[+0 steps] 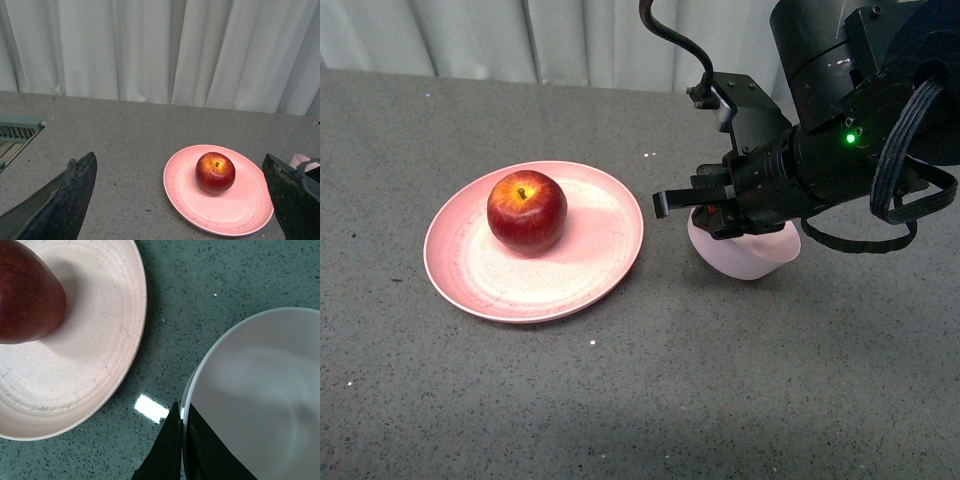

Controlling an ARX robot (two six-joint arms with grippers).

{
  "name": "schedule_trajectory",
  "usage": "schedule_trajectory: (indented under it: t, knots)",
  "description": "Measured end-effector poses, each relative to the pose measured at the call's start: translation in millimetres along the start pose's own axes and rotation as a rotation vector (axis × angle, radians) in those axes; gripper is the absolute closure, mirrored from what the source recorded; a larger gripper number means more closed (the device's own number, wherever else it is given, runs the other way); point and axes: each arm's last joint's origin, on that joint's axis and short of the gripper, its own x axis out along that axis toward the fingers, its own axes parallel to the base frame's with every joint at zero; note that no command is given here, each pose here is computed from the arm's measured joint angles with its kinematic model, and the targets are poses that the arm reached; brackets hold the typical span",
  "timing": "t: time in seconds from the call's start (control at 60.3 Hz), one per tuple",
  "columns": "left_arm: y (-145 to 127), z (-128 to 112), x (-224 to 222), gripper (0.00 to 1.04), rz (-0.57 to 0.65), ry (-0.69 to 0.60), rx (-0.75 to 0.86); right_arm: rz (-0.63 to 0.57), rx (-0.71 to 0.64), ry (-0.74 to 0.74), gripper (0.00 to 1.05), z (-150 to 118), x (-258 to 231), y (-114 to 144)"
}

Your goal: Move apple from plate to bowl

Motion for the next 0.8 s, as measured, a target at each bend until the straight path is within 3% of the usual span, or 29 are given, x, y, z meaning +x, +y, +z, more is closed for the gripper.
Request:
schedule_trajectory:
  t: [0.116,0.365,0.63,0.663,0.746,0.796]
  knots:
    - [0.0,0.0,0.0,0.07,0.000,0.000,0.000,0.029,0.009,0.007,0.93,-1.1,2.2,1.2]
    - [0.0,0.0,0.0,0.07,0.000,0.000,0.000,0.103,0.052,-0.083,0.49,-2.8,-6.0,5.2]
    - [0.0,0.0,0.0,0.07,0.000,0.000,0.000,-0.060,0.103,-0.331,0.08,1.1,-78.4,-19.0]
    - [0.0,0.0,0.0,0.07,0.000,0.000,0.000,-0.093,0.107,-0.379,0.09,-1.9,-92.1,-24.5]
    - [0.0,0.0,0.0,0.07,-0.001,0.000,0.000,-0.392,0.049,-0.671,0.24,-17.8,-110.6,-34.2]
    - [-0.1,0.1,-0.1,0.07,-0.002,-0.001,0.000,-0.474,0.036,-0.762,0.31,-29.1,-120.0,-36.4]
